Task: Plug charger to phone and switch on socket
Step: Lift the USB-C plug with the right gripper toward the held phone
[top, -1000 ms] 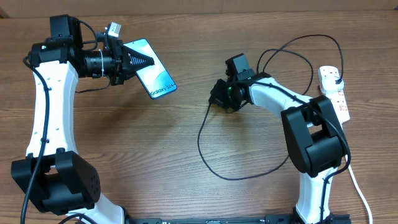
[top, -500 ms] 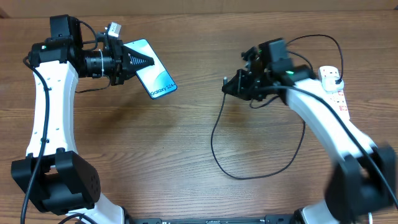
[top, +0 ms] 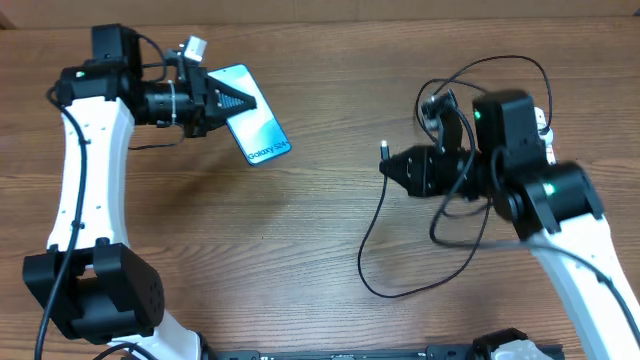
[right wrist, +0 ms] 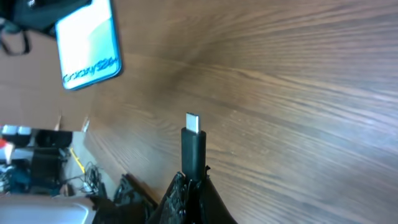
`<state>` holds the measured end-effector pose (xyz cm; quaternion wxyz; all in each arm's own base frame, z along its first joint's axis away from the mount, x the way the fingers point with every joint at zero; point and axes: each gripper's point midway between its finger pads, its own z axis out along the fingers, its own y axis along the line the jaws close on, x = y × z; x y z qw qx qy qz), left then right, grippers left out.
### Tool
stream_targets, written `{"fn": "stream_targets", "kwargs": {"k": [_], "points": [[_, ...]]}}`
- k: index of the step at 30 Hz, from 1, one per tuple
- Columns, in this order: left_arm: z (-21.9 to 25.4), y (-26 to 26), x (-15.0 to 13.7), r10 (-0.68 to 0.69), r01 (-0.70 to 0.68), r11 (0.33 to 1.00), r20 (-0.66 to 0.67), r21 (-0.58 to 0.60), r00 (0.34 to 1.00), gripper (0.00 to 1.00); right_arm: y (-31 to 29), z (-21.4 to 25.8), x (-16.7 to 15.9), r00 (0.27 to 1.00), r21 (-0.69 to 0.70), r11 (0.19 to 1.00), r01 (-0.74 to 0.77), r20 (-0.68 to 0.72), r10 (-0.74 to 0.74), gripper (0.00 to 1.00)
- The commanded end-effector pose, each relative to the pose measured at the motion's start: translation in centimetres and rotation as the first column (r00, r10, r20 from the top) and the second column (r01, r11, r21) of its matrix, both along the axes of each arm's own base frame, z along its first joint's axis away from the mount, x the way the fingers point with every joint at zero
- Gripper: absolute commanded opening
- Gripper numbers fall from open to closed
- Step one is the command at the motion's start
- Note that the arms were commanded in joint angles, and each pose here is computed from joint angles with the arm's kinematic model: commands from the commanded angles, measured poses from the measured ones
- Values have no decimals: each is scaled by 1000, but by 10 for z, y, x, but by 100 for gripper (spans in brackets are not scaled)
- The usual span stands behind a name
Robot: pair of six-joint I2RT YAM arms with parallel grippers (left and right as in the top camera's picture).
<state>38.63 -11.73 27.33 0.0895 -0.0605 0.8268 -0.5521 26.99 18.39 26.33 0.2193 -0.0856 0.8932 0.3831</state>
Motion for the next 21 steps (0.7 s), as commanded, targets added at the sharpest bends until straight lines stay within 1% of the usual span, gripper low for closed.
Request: {"fn": "stream_targets", "kwargs": {"k": [1, 5, 10, 14, 17, 21], "points": [[12, -14, -4, -60, 63, 997, 70, -33, 996, 4, 1, -4, -25, 999, 52, 998, -38, 16, 37, 4], [17, -20, -7, -87, 93, 994, 97, -57, 991, 4, 1, -16, -49, 998, 90, 994, -67, 15, 66, 4], [16, -32, -12, -124, 130, 990, 111, -49, 986, 4, 5, -28, -69, 993, 143, 983, -117, 6, 118, 4], [13, -43, -16, -158, 162, 986, 123, -25, 980, 4, 4, -36, -74, 993, 139, 984, -114, -16, 118, 4], [6, -51, -17, -177, 177, 984, 119, 6, 977, 4, 6, -35, -76, 990, 131, 981, -142, 7, 142, 4], [3, -58, -17, -194, 195, 981, 115, 4, 974, 4, 13, -34, -80, 983, 130, 975, -181, 26, 179, 4]]}}
